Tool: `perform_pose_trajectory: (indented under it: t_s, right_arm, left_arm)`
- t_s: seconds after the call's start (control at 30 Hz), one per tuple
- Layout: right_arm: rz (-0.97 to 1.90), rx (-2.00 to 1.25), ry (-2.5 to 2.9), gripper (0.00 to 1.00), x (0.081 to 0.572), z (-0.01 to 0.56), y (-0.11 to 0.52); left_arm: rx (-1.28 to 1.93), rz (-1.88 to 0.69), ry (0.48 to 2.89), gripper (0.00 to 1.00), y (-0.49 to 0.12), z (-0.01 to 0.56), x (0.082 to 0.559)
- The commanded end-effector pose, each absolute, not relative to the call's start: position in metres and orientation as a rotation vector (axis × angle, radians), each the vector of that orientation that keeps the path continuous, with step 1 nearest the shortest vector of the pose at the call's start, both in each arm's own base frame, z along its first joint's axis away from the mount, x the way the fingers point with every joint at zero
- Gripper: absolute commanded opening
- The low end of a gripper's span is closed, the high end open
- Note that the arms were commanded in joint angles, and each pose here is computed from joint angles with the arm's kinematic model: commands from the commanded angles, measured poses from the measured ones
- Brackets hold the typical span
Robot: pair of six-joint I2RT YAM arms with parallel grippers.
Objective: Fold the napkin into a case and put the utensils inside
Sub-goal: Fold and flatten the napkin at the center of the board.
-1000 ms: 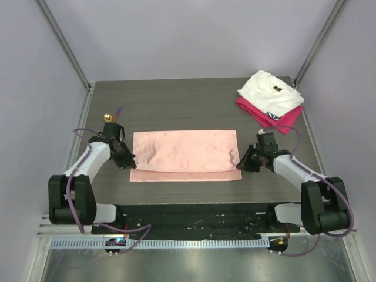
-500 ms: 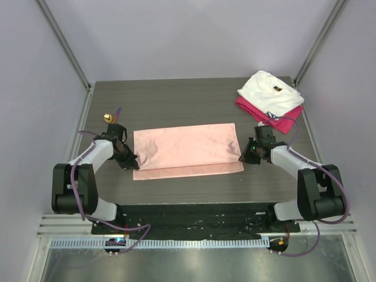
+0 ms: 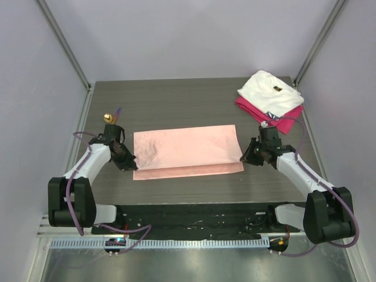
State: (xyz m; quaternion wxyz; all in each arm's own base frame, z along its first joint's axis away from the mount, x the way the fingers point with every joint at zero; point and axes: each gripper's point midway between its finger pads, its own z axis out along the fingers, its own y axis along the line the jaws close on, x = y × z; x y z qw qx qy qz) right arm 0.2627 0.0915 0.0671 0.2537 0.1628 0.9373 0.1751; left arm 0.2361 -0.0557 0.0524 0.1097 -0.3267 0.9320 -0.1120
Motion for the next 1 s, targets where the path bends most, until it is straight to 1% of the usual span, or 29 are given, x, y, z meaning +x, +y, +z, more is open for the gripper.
perform_pose_trajectory:
  t_s: [0.0,0.2,0.4,0.43,0.67,0.9,0.97]
  right_arm:
    - [0.466,0.478,2.588,0.01,0.248,0.048,0.091]
    - [0.441,0.501,2.633,0.01,0.250,0.022,0.090]
    - [0.428,0.495,2.633,0.01,0.253,0.017,0.088]
    - [0.427,0.492,2.635,0.01,0.252,0.017,0.088]
    - [0.435,0.484,2.631,0.01,0.254,0.018,0.089]
    - [0.445,0.478,2.626,0.04,0.255,0.021,0.090]
    - [0.448,0.478,2.629,0.07,0.254,0.021,0.091]
  left_arm:
    - [-1.067,-0.233,2.768,0.00,-0.047,0.040,0.216]
    - [-1.108,-0.169,2.803,0.00,-0.043,0.019,0.216]
    - [-1.092,-0.105,2.785,0.00,-0.035,0.017,0.222]
    - [-1.089,-0.058,2.779,0.00,-0.029,0.016,0.221]
    - [-1.091,-0.057,2.779,0.00,-0.029,0.014,0.219]
    - [-1.108,-0.055,2.741,0.00,-0.027,0.023,0.220]
    - [-1.114,-0.051,2.742,0.00,-0.027,0.024,0.218]
